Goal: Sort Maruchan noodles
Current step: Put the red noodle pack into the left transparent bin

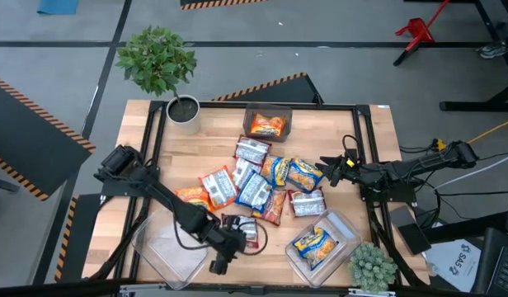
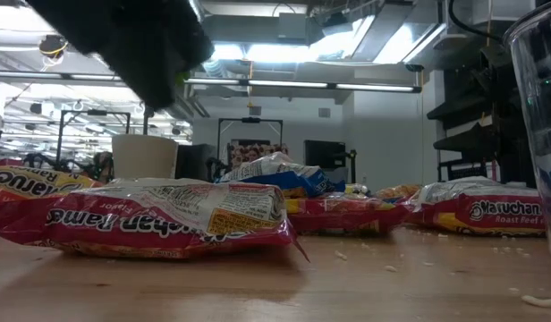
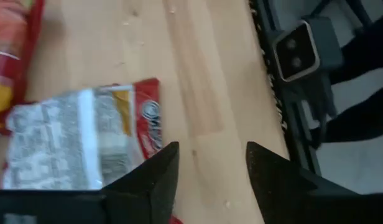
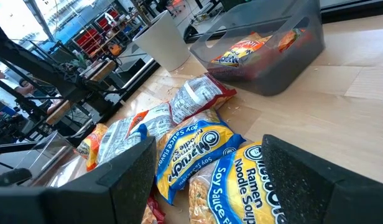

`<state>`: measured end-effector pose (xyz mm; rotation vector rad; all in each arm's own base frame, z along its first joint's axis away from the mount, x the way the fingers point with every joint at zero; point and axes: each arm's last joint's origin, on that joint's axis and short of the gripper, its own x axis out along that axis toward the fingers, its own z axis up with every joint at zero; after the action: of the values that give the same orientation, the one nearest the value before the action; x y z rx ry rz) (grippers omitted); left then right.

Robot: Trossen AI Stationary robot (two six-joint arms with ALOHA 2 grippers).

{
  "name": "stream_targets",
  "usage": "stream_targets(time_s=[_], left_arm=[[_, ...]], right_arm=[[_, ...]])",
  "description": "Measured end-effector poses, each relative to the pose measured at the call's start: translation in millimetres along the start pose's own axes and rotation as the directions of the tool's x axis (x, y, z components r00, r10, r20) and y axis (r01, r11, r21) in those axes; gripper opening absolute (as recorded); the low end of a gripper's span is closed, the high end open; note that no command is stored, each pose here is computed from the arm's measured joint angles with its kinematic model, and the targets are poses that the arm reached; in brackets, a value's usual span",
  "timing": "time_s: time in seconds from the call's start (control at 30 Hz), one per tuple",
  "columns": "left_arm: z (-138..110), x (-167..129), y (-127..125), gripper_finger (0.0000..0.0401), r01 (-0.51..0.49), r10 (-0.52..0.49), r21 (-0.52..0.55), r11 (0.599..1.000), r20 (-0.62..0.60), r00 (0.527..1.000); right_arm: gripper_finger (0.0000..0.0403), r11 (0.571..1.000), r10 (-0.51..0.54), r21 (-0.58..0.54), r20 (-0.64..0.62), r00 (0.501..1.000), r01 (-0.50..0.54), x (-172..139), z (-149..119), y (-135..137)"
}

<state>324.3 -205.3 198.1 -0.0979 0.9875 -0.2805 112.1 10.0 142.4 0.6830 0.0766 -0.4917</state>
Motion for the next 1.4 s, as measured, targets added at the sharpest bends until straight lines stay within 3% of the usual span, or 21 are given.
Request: stream_targets(time_s=[0.13, 0.23, 0.43, 0.73, 1.0, 1.2, 1.4], left_arm=[[5.9, 0.5, 15.7, 0.0224, -0.002, 0.001, -0.088, 0.996, -0.009, 1.0], [7.0, 0.3, 35.3, 0.0245, 0.0, -0.016, -0.199, 0.98, -0.08, 0.997], [2.6, -4.1, 77.4, 0.0273, -0.11, 0.038, -0.296, 0.949, -0.237, 0.971], [5.6, -10.4, 111.3, 0.0276, -0.136, 0.053, -0.295, 0.946, -0.274, 0.96], [5.1, -4.3, 105.8, 0.0275, -0.07, 0.035, -0.125, 0.99, -0.266, 0.963], [-6.9, 11.0, 117.1, 0.0275, -0.063, 0.023, -0.142, 0.988, -0.27, 0.963], [-20.5, 20.4, 122.8, 0.0275, 0.054, -0.108, -0.22, 0.974, -0.242, 0.964]], right_arm=[[0.028, 1.0, 0.0, 0.0, 0.0, 1.0, 0.0, 0.0, 0.0, 0.0], [0.028, 1.0, 0.0, 0.0, 0.0, 1.0, 0.0, 0.0, 0.0, 0.0], [0.028, 1.0, 0.0, 0.0, 0.0, 1.0, 0.0, 0.0, 0.0, 0.0], [0.028, 1.0, 0.0, 0.0, 0.0, 1.0, 0.0, 0.0, 0.0, 0.0], [0.028, 1.0, 0.0, 0.0, 0.0, 1.0, 0.0, 0.0, 0.0, 0.0], [0.028, 1.0, 0.0, 0.0, -0.001, 1.0, 0.0, 0.0, -0.1, 0.0], [0.028, 1.0, 0.0, 0.003, 0.0, 1.0, 0.0, 0.0, 0.0, 0.0]])
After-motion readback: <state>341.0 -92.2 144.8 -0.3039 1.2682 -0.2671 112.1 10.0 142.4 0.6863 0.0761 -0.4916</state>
